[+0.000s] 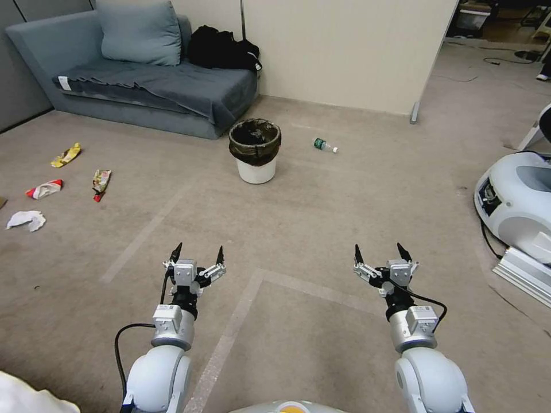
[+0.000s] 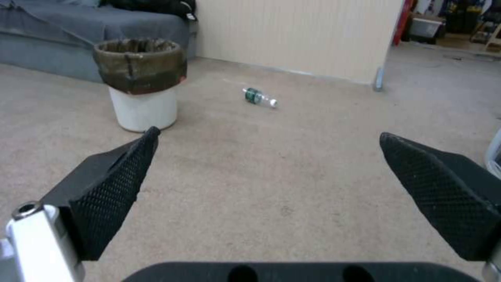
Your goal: Pick up the trash bin, then pick up the garbage from the floor and place it into the trash bin.
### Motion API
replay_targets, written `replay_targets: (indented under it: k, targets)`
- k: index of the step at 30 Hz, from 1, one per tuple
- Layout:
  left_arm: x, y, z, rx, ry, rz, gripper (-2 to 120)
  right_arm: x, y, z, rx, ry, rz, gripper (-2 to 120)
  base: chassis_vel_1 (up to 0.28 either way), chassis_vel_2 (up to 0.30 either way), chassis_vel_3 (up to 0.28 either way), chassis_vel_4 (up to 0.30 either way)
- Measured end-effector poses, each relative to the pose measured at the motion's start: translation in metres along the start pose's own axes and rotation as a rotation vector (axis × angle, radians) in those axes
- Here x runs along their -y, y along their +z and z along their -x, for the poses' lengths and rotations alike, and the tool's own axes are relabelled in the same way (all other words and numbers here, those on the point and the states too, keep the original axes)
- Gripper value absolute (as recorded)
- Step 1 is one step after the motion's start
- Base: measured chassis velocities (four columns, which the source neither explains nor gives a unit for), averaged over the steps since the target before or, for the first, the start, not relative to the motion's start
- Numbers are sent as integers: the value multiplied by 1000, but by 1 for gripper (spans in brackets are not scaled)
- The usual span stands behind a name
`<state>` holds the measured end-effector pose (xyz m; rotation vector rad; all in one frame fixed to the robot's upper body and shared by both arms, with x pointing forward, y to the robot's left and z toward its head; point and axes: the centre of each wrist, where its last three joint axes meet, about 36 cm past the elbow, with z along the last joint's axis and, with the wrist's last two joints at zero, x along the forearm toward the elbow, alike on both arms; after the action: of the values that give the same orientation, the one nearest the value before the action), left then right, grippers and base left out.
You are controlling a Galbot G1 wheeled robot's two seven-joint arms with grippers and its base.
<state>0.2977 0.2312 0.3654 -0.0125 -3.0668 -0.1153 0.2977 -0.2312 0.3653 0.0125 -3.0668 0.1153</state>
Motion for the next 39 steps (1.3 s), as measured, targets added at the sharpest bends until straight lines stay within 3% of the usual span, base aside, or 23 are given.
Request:
replay_targets:
  k: [9, 12, 15, 17, 19, 21, 23, 25, 28, 31, 39]
  targets:
    - [0, 0, 0, -3, 1, 1, 100, 0, -1, -1, 0, 0, 0, 100, 0, 0, 0, 0]
    - [4, -8, -5, -9, -6, 8, 100, -2, -6, -8, 6, 2, -2, 100, 0, 0, 0, 0]
    - [18, -34, -20, -30, -35, 32, 100, -8, -26, -29, 19, 16, -7, 100, 0, 0, 0, 0]
    - [19, -38, -22, -33, -40, 35, 100, -8, -30, -33, 21, 20, -7, 100, 0, 0, 0, 0]
    - [28, -60, -35, -37, -60, 46, 100, -12, -50, -52, 33, 37, -12, 100, 0, 0, 0, 0]
    - [26, -61, -35, -32, -63, 46, 100, -13, -56, -58, 37, 42, -14, 100, 0, 0, 0, 0]
    - [34, -77, -46, -49, -79, 50, 100, -14, -66, -70, 52, 49, -14, 100, 0, 0, 0, 0]
    - [38, -86, -52, -58, -94, 54, 100, -15, -72, -75, 78, 52, -11, 100, 0, 0, 0, 0]
    - [49, -119, -73, -86, -144, 64, 100, -17, -103, -99, 196, 72, -7, 100, 0, 0, 0, 0]
    - [52, -127, -79, -85, -157, 66, 100, -18, -110, -104, 225, 78, -8, 100, 0, 0, 0, 0]
    - [52, -125, -79, -76, -158, 67, 100, -18, -104, -103, 227, 72, -43, 100, 0, 0, 0, 0]
